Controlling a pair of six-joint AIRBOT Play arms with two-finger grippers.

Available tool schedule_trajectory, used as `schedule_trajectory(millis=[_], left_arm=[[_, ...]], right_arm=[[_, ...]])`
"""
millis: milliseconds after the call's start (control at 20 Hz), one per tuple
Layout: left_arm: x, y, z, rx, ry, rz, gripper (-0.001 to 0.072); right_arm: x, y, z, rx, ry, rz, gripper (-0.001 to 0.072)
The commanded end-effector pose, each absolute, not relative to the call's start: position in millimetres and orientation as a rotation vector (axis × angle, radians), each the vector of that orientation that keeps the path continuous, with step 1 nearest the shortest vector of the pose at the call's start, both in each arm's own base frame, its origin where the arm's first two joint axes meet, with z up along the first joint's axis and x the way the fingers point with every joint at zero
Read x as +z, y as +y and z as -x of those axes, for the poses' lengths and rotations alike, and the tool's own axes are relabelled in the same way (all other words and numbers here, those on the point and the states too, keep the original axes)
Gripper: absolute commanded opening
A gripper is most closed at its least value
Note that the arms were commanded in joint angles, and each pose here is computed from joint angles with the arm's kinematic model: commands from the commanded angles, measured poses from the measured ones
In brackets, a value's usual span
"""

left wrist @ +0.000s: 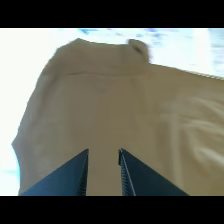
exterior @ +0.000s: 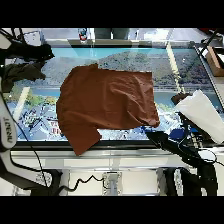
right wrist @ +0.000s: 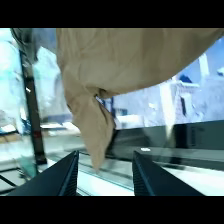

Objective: Fold the shirts.

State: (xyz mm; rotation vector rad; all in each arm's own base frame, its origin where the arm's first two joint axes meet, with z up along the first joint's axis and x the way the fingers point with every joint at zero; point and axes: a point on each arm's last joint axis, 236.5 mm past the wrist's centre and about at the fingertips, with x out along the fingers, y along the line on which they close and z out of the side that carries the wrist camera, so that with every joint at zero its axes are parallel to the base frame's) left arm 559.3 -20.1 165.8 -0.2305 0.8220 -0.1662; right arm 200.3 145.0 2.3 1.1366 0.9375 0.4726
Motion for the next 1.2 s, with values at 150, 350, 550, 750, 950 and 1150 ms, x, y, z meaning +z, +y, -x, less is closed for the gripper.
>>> schedule_trajectory(millis=[150,350,550,750,950,1150], left_arm=[[64,-4,-585,-0.075,1.008,0.208,0.0242],[39,-2,-592,-0.068,1.033,0.211,0.0244],[40,-2,-595,-0.067,1.019,0.211,0.0243],[40,-13,-591,-0.102,1.039,0.250,0.0242],[52,-47,-592,-0.208,1.020,0.384,0.0242],[57,-71,-580,-0.292,1.064,0.463,0.0243]], right_arm=[[-7,154,-207,0.429,0.926,-1.214,0.0368],[-9,164,-204,0.432,0.957,-1.221,0.0368],[-12,167,-205,0.412,0.960,-1.221,0.0297],[-12,166,-206,0.408,0.956,-1.219,0.0298],[-12,166,-206,0.409,0.952,-1.208,0.0298],[-12,166,-206,0.413,0.953,-1.207,0.0298]])
